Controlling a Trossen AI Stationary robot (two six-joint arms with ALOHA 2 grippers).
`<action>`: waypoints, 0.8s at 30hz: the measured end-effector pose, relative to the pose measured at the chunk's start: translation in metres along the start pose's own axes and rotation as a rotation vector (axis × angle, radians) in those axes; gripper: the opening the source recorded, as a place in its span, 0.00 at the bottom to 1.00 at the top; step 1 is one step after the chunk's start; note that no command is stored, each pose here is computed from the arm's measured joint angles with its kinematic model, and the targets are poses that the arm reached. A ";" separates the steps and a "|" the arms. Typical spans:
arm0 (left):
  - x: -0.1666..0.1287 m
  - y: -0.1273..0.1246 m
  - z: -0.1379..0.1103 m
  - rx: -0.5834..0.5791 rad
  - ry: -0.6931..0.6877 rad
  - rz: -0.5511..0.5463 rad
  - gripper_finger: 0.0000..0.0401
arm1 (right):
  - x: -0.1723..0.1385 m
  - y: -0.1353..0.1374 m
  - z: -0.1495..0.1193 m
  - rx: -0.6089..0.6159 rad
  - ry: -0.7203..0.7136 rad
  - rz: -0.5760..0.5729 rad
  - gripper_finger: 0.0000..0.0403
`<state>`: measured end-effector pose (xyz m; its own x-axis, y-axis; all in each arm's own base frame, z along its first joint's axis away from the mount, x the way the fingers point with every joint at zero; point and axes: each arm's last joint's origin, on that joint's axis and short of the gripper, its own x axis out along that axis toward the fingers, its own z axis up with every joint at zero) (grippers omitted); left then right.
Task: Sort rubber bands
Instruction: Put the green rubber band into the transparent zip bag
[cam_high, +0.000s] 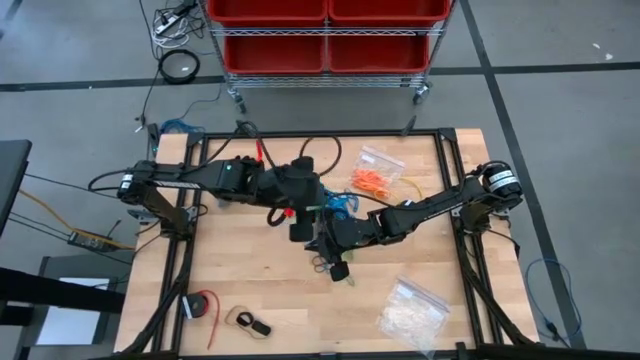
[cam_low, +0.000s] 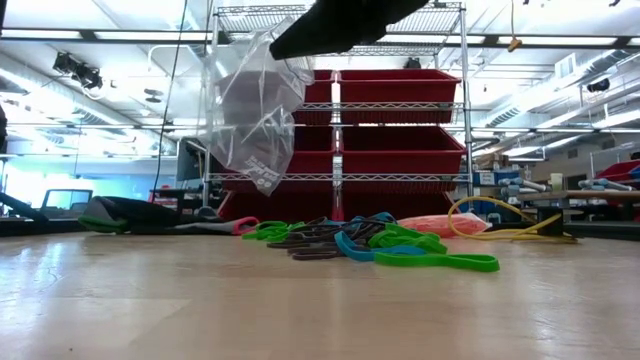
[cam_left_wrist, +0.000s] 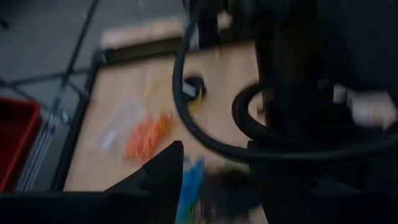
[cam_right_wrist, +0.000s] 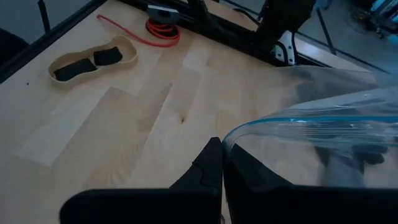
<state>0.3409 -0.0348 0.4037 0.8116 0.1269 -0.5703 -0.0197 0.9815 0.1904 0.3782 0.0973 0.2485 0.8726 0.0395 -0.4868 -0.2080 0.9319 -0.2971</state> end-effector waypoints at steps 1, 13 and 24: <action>0.000 0.000 0.004 -0.009 -0.040 0.003 0.47 | 0.000 0.000 0.000 0.000 -0.001 -0.002 0.00; -0.008 0.005 0.040 -0.096 -0.417 0.030 0.47 | -0.005 -0.003 0.001 -0.003 0.017 0.001 0.00; -0.013 0.007 0.050 -0.125 -0.541 0.039 0.47 | -0.012 -0.014 0.005 -0.005 -0.014 -0.023 0.00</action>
<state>0.3593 -0.0370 0.4528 0.9923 0.1042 -0.0663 -0.0982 0.9912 0.0886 0.3735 0.0853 0.2628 0.8833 0.0233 -0.4682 -0.1899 0.9309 -0.3120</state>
